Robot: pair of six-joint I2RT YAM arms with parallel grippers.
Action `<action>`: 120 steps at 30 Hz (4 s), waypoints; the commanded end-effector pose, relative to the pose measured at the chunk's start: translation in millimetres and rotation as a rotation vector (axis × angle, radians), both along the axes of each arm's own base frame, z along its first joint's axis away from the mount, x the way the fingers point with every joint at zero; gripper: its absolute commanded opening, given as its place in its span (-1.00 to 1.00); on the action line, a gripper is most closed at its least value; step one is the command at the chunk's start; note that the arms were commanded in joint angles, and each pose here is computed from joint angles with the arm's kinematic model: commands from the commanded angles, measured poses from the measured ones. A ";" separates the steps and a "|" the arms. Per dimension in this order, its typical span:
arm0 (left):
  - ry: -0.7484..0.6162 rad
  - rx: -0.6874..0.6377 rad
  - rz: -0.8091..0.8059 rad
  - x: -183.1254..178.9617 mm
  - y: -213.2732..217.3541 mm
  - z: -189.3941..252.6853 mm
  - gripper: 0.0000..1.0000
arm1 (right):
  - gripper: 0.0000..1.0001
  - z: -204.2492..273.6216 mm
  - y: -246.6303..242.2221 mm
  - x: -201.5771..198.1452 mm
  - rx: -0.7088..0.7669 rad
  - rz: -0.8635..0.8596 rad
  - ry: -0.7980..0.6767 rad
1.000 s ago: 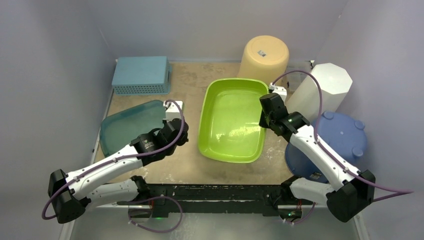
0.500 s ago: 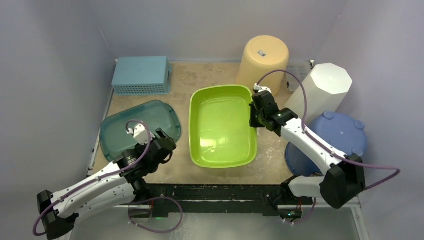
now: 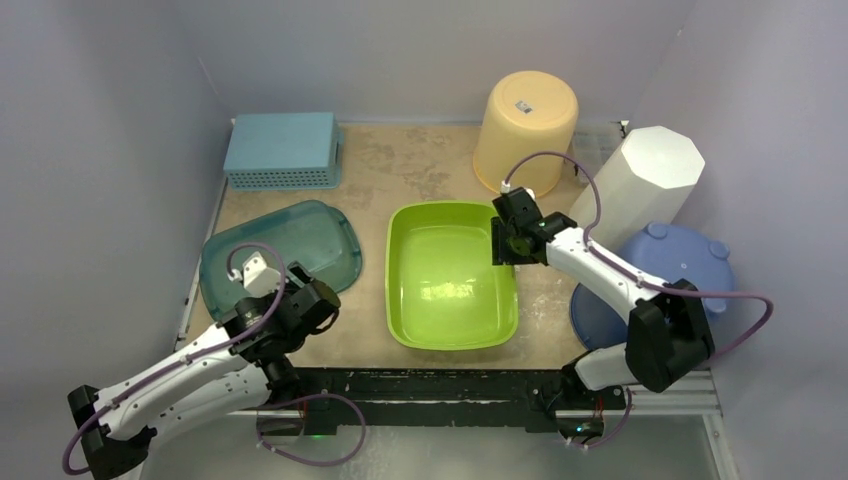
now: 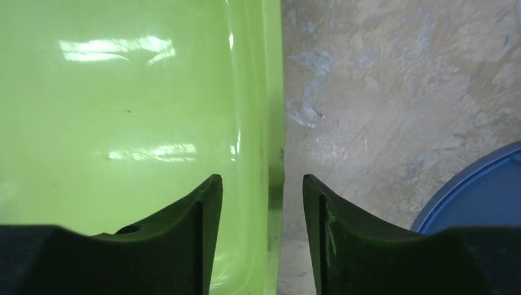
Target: Turn the large container upside down
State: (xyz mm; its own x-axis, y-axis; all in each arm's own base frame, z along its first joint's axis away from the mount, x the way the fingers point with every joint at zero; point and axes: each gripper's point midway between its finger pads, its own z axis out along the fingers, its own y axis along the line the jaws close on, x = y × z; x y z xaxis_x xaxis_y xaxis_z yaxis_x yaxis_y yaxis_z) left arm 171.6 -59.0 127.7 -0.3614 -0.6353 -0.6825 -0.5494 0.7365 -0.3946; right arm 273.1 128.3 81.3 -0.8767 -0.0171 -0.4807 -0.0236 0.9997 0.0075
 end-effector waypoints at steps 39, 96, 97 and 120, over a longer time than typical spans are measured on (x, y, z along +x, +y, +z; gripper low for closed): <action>0.028 0.192 0.186 119.1 160.5 99.0 0.97 | 0.69 95.0 298.1 71.6 0.662 0.514 -0.094; -0.043 -0.137 -0.021 237.4 218.6 5.5 0.68 | 0.75 62.8 379.9 39.5 0.719 0.816 0.025; -0.029 -0.124 -0.002 232.2 220.6 7.4 0.68 | 0.77 68.3 374.5 45.2 0.696 0.806 -0.001; -0.212 -0.034 -0.321 175.2 46.2 112.2 0.72 | 0.83 106.3 40.6 54.8 0.233 -0.024 -0.286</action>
